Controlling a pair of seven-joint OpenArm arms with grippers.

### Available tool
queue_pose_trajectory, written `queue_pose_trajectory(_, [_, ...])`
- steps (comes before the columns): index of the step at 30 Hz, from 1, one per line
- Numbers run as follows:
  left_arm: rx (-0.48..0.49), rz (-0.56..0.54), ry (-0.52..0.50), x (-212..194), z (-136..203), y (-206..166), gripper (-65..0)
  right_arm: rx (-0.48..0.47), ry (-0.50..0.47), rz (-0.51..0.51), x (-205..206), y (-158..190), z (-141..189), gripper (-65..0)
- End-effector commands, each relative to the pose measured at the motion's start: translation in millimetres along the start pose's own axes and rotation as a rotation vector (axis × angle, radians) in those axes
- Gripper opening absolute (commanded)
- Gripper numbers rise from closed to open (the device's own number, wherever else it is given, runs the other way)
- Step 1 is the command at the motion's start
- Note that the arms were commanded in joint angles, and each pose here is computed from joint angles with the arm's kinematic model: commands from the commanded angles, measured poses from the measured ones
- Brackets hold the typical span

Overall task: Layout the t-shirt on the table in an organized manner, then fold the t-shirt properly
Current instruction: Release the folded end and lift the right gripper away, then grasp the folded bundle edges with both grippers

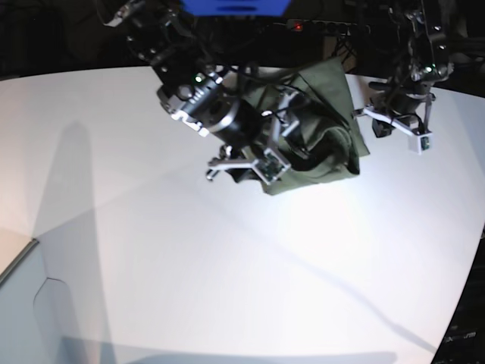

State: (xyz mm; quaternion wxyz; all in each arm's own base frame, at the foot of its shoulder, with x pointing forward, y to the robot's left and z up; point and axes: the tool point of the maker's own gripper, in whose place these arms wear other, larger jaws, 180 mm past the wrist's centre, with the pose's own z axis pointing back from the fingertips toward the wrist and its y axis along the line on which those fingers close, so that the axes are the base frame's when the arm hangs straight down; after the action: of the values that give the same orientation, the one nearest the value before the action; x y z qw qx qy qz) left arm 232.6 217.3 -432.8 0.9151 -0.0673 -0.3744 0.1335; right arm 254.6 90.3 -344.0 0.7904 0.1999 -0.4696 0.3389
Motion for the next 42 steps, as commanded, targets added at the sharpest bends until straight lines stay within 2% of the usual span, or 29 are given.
queue_pose_trajectory(1, [-0.015,-0.013,-0.043,14.4,2.6,-2.8,-65.0,0.004,-0.049,0.0,12.2,-0.2,2.4,-29.5])
queue_pose_trajectory(9, [0.02,-0.001,-0.039,9.9,8.9,12.2,-65.0,0.033,0.071,-0.021,-34.2,8.3,-6.8,-29.4])
queue_pose_trajectory(14, [0.046,0.009,-0.054,14.6,12.0,23.3,-65.0,0.183,0.093,0.041,-41.2,47.7,-10.3,-29.4])
queue_pose_trajectory(22, [0.069,0.022,-0.07,19.3,14.9,32.9,-65.0,0.502,0.084,0.204,-45.4,152.9,9.8,-29.6])
queue_pose_trajectory(25, [0.069,0.022,-0.072,19.6,14.9,32.9,-65.0,0.561,0.081,0.232,-46.7,175.5,16.8,-29.5])
queue_pose_trajectory(30, [0.061,0.001,-0.105,32.1,21.7,27.4,-65.0,0.567,0.079,0.239,-47.1,177.0,17.9,-29.7])
queue_pose_trajectory(33, [0.052,-0.014,-0.131,41.8,26.9,22.3,-65.0,0.545,0.082,0.244,-49.0,165.6,20.0,-29.8])
queue_pose_trajectory(42, [0.076,-0.012,-0.121,35.6,33.6,31.8,-65.0,0.374,0.057,0.19,-34.3,99.9,9.1,-29.8])
